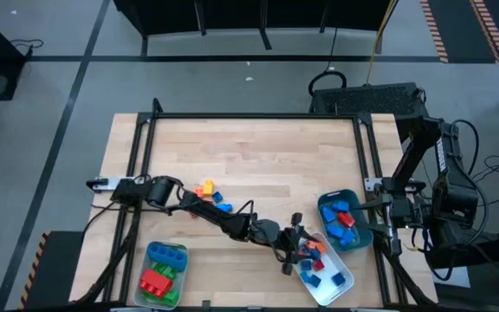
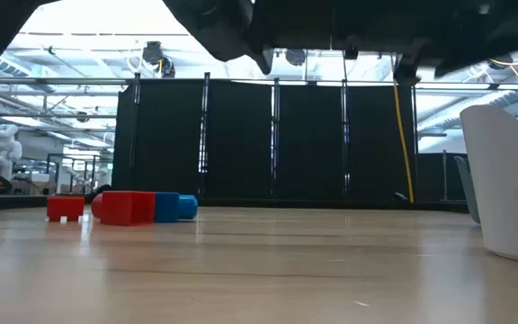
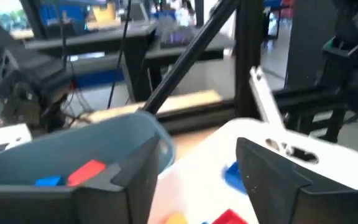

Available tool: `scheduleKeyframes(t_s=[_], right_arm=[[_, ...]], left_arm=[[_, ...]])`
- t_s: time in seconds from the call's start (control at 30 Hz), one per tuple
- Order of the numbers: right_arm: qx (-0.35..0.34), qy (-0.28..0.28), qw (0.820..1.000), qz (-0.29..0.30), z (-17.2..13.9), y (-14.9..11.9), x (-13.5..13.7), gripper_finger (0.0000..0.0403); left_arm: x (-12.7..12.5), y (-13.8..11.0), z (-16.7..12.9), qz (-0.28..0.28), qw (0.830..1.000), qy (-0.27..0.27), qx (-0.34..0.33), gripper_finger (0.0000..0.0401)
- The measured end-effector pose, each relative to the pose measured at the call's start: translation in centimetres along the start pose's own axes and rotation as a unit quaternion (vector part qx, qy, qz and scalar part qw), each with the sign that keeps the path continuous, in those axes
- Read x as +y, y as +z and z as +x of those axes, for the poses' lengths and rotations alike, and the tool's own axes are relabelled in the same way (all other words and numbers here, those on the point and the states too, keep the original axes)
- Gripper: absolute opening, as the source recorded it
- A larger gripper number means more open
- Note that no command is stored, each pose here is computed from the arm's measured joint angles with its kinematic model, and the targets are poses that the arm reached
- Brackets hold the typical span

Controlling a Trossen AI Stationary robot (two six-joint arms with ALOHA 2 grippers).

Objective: Sort blocks by size
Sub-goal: Put the small square orange game piece into the white bin, then put the big square blue game piece into the blue bin

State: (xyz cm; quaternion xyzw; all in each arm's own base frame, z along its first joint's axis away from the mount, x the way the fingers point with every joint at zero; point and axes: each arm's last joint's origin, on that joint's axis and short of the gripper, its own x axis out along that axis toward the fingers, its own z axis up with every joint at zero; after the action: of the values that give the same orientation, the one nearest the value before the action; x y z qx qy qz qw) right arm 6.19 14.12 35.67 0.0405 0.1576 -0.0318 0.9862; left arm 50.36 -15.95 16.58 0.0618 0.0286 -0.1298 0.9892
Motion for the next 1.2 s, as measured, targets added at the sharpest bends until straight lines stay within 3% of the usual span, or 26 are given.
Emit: scheduleKeyframes(t_s=[0.13,0.27,0.37,0.5,0.6,0.73,0.93,1.1,1.2], right_arm=[[0.0,0.0,1.0,0.0,0.0,0.0,0.0,0.0171],[0.001,0.0,1.0,-0.001,0.0,0.0,0.0,0.0171],[0.003,0.001,1.0,-0.001,0.0,0.0,0.0,0.0171],[0.003,0.001,1.0,-0.002,0.0,0.0,0.0,0.0171],[0.003,0.001,1.0,-0.014,0.0,0.0,0.0,0.0171],[0.003,0.001,0.999,-0.032,0.0,0.0,0.0,0.0171],[0.002,0.0,0.999,-0.039,0.0,0.0,0.0,0.0171],[0.0,-0.001,0.999,-0.036,0.0,0.0,0.0,0.0171],[-0.001,-0.001,0.999,-0.036,0.0,0.0,0.0,0.0171]], left_arm=[[0.4,1.1,-0.7,0.007,0.999,-0.002,0.049,0.0234],[1.1,7.1,-3.4,0.065,0.994,0.006,0.091,0.0238],[1.2,8.8,-6.3,0.106,0.98,0.001,0.168,0.0238],[1.6,6.9,-10.3,0.096,0.95,0.032,0.296,0.0239],[2.1,5.1,-13.9,0.039,0.942,0.086,0.321,0.0239],[2.0,1.2,-18.5,0.001,0.914,0.171,0.369,0.024],[1.1,-2.2,-23.5,-0.046,0.892,0.19,0.408,0.024],[0.6,-4.0,-24.9,-0.061,0.885,0.197,0.417,0.024],[0.6,-4.9,-24.9,-0.066,0.89,0.199,0.404,0.024]])
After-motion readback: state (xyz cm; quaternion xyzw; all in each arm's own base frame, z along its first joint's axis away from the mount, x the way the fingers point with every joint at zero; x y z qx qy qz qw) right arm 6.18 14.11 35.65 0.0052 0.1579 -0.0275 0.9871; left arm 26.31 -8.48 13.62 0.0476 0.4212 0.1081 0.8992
